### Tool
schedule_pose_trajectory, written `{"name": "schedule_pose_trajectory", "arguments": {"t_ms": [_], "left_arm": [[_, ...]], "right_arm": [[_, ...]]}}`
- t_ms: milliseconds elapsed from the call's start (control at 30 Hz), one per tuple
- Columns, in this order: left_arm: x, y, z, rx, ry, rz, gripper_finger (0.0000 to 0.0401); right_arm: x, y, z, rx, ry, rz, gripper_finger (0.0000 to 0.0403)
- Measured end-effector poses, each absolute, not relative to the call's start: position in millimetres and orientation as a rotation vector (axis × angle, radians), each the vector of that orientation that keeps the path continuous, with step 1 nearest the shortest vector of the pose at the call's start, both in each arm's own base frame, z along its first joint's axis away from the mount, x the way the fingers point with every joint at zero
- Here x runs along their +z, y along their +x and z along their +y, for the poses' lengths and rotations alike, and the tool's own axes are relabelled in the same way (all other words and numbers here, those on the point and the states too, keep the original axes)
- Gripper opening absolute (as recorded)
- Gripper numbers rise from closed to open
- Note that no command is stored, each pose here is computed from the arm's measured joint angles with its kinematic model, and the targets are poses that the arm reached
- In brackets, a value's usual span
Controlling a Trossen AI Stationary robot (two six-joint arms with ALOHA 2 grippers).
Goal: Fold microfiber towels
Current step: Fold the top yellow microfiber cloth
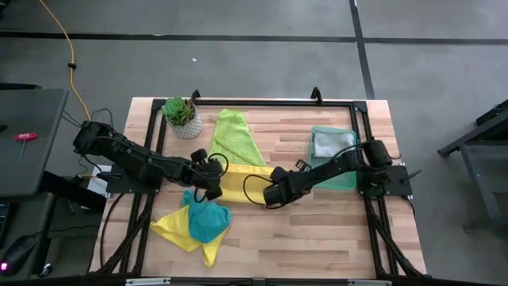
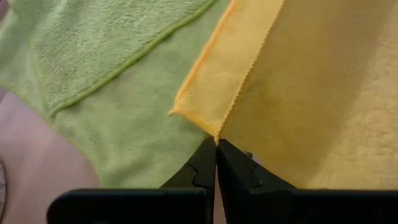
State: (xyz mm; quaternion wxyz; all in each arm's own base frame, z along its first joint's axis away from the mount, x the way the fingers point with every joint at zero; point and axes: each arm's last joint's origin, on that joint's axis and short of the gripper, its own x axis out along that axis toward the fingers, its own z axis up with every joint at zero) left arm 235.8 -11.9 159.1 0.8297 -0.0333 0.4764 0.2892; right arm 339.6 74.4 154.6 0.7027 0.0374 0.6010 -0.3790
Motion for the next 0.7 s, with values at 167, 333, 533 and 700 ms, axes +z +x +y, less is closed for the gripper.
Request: {"name": "schedule_pose_trajectory", "arguments": {"t_ms": [167,333,533,700], "left_arm": [[159.9,238.1,-6.8,0.611,-0.056,1.001,0.0004],[160.0,238.7,-4.5,0.615,-0.058,0.998,0.0016],[160.1,238.8,-4.5,0.596,-0.021,1.008,0.0042],[161.1,238.0,-3.6,0.595,0.04,1.016,0.0085]], "right_arm": [[154.6,339.1,74.0,-0.857,0.078,1.333,0.0],[154.6,340.0,73.5,-0.868,0.064,1.311,0.0],[155.4,341.0,69.2,-0.915,0.032,1.262,0.0017],[156.4,342.1,65.4,-0.915,-0.051,1.246,0.0078]]}}
